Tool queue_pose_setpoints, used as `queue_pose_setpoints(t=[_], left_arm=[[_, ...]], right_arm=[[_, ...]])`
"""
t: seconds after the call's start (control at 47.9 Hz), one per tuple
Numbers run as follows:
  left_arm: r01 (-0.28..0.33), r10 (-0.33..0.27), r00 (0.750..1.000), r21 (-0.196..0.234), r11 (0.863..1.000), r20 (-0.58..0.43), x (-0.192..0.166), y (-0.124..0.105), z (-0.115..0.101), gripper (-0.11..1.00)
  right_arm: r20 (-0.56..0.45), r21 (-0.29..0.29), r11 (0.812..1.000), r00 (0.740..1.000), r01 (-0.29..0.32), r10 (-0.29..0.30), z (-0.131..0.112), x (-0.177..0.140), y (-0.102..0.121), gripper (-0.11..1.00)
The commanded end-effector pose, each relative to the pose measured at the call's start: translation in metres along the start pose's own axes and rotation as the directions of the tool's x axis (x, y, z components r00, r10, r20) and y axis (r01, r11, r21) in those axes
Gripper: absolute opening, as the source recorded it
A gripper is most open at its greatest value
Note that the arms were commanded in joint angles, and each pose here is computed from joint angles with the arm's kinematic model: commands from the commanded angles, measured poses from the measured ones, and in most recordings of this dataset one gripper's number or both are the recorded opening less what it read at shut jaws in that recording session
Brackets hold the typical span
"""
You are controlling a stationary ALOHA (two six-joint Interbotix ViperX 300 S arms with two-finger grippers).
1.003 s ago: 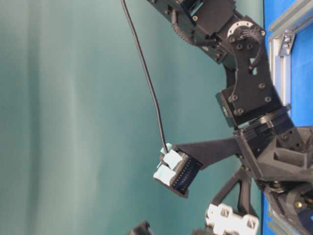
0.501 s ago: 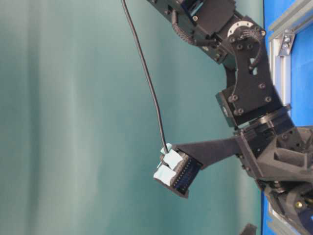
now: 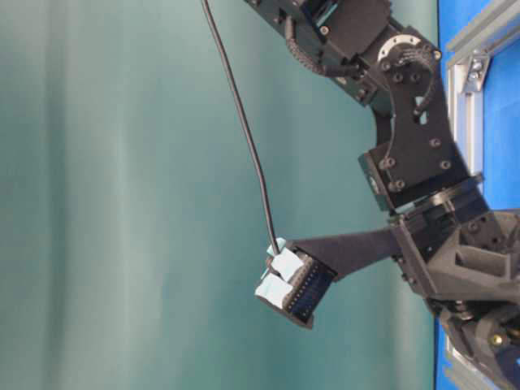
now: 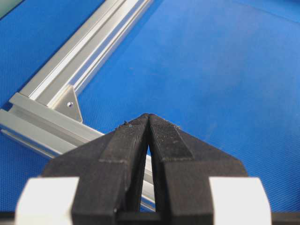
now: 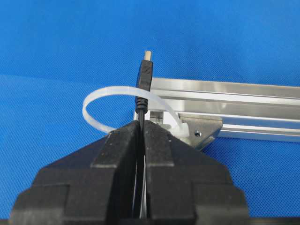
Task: Insert the wire through the string loop located on the left side.
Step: 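Move the left gripper open toward the plug below the loop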
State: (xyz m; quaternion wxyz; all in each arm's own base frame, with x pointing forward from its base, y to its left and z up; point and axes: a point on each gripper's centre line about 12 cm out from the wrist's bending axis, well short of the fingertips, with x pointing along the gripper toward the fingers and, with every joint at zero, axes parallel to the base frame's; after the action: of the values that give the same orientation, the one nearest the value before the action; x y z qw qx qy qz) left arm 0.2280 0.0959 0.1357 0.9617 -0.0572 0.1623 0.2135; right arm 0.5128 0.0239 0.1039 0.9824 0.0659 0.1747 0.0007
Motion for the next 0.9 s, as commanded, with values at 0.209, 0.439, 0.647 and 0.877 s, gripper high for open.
queue_pose_setpoints(t=[0.209, 0.439, 0.647, 0.877], left_arm=[[0.101, -0.102, 0.995, 0.031, 0.994, 0.021, -0.005, -0.026, 0.003, 0.00], [0.237, -0.240, 0.971, 0.079, 0.968, 0.021, -0.019, -0.059, 0.000, 0.00], [0.344, -0.350, 0.936, 0.114, 0.932, 0.034, -0.037, -0.082, -0.001, 0.00], [0.442, -0.447, 0.894, 0.145, 0.885, 0.002, -0.050, -0.104, -0.005, 0.00]], right_arm=[[0.044, 0.000, 1.000, 0.999, -0.005, 0.005, 0.018, -0.002, 0.002, -0.10], [0.046, 0.000, 1.000, 0.999, -0.005, 0.005, 0.019, -0.002, 0.002, -0.10], [0.046, 0.000, 1.000, 0.999, -0.005, 0.005, 0.019, -0.002, 0.002, -0.10], [0.047, 0.000, 1.000, 0.999, -0.005, 0.005, 0.019, -0.002, 0.002, -0.10]])
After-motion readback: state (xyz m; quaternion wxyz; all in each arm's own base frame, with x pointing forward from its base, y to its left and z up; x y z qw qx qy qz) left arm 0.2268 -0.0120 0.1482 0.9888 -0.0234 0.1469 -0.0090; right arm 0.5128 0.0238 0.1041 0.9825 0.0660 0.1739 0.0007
